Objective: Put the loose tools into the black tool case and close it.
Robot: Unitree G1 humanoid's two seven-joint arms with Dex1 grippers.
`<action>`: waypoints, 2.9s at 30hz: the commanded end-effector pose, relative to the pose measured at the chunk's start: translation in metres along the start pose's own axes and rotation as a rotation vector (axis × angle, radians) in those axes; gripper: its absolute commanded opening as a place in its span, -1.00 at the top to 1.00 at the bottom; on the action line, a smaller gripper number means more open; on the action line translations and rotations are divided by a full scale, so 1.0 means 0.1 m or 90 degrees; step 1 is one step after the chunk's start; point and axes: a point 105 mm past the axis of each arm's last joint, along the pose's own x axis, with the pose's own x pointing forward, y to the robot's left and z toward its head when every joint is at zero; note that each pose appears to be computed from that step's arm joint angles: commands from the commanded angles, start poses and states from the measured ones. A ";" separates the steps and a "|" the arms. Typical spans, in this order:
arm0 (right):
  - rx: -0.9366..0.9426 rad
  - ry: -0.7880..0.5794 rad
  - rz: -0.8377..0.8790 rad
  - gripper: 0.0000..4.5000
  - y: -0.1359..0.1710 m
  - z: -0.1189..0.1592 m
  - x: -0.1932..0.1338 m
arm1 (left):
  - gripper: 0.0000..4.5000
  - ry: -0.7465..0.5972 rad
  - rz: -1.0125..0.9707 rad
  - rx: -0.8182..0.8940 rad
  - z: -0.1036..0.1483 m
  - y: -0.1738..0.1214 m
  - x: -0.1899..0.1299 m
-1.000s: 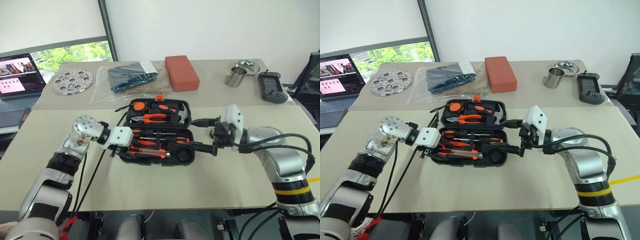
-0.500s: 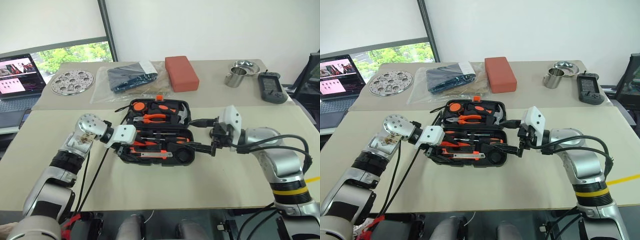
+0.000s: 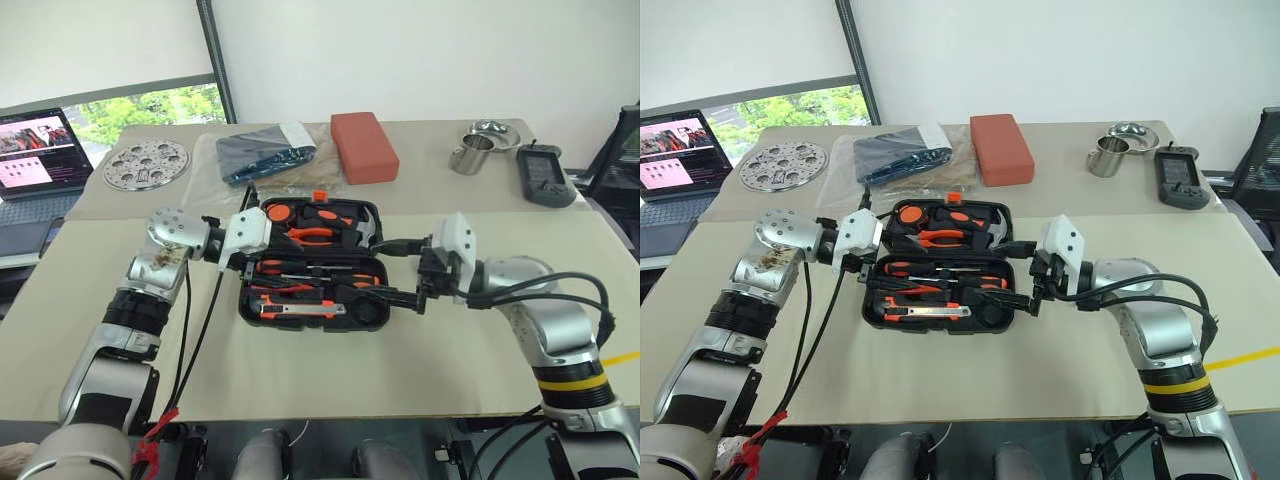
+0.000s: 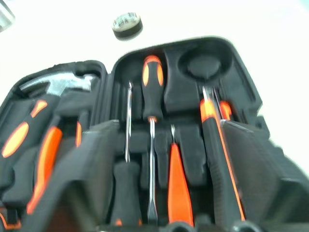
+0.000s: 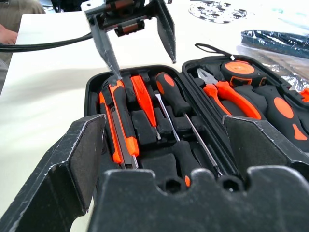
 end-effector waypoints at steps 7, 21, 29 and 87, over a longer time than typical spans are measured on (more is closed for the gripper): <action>-0.032 -0.018 -0.008 -1.00 -0.01 0.09 0.01 | 0.98 -0.043 -0.065 -0.012 -0.05 -0.16 0.32; -0.034 -0.007 -0.024 -1.00 0.00 0.07 -0.04 | 0.98 0.067 -0.134 -0.019 -0.56 -0.45 0.35; -0.033 -0.002 -0.022 -1.00 0.00 0.05 -0.04 | 0.98 0.001 -0.088 -0.094 -0.57 -0.39 0.39; -0.037 0.019 -0.033 -1.00 -0.03 0.04 -0.13 | 0.98 -0.067 -0.062 0.011 -0.40 -0.26 0.59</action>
